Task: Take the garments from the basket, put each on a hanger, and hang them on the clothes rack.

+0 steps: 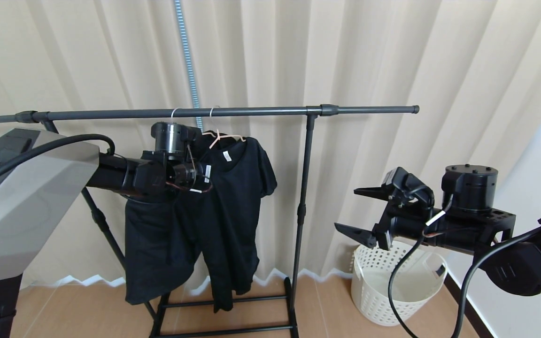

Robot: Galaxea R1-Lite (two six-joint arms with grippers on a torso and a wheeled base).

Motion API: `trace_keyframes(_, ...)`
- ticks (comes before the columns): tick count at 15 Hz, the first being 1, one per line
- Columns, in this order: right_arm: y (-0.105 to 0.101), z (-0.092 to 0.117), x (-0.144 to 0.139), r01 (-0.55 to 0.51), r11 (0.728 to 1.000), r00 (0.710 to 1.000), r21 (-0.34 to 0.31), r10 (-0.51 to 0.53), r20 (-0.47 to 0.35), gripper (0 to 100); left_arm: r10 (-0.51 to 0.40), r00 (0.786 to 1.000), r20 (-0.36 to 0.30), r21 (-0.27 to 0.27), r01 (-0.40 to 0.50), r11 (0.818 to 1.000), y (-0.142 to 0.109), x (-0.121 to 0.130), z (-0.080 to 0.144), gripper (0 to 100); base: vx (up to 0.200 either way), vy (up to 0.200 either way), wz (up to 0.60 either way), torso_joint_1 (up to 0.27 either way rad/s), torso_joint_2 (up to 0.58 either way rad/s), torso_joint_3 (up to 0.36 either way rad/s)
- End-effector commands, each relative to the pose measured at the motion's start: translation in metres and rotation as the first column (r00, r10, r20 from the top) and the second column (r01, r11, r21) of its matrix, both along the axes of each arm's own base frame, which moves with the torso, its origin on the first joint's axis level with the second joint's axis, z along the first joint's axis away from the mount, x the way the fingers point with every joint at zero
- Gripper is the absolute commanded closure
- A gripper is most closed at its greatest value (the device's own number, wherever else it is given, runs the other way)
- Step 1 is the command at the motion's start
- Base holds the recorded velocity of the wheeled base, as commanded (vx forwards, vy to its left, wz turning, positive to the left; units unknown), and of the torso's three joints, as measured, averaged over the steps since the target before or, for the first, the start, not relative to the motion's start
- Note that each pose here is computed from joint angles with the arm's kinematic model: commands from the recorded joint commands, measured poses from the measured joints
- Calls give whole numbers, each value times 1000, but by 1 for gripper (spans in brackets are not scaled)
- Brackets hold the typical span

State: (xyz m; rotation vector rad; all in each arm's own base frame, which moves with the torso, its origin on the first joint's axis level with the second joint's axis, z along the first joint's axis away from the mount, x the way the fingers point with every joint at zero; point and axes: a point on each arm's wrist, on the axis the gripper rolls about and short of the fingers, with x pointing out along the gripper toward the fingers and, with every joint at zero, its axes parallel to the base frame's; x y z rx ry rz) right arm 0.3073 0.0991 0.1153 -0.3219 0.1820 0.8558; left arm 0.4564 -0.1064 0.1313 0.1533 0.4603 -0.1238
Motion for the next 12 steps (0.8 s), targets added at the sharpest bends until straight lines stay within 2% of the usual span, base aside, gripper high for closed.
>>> trace_keyframes(1, 0, 0, 0, -2, 1000, 1000, 0, 2, -1, 0, -1, 1000, -8, 3, 1, 1000, 0, -1, -2, 0, 0, 0, 0, 0, 0, 0)
trace_keyframes(3, 0, 0, 0, -2, 1000, 1000, 0, 2, 1, 0, 2, 1000, -14, 4, -2, 1000, 0, -3, -2, 0, 0, 0, 0, 0, 0, 0)
trace_keyframes(5, 0, 4, 0, -3, 1000, 1000, 10, 3, 17, 0, 2, 1000, -17, 1, -2, 1000, 6, -29, 16, 0, 0, 0, 0, 0, 0, 0)
trace_keyframes(7, 0, 13, -2, -1, 1000, 997, 26, -1, 72, 0, 2, 1000, -9, -1, -2, 1000, 12, -52, 32, 0, 0, 0, 0, 0, 0, 0)
trace_keyframes(9, -2, 30, -8, 45, 997, 981, 70, -57, 184, 0, 2, 1000, -7, -1, -2, 1000, 22, -92, 51, 0, 0, 0, 0, 0, 0, 0)
trace_keyframes(11, 0, 53, -16, 64, 981, 942, 183, -119, 313, 0, 0, 1000, -8, -5, 0, 1000, 36, -146, 65, 0, 0, 0, 0, 0, 0, 0)
trace_keyframes(12, 1, 63, -17, 58, 971, 926, 232, -139, 350, 0, 0, 1000, 3, -6, 0, 1000, 42, -169, 70, 0, 0, 0, 0, 0, 0, 0)
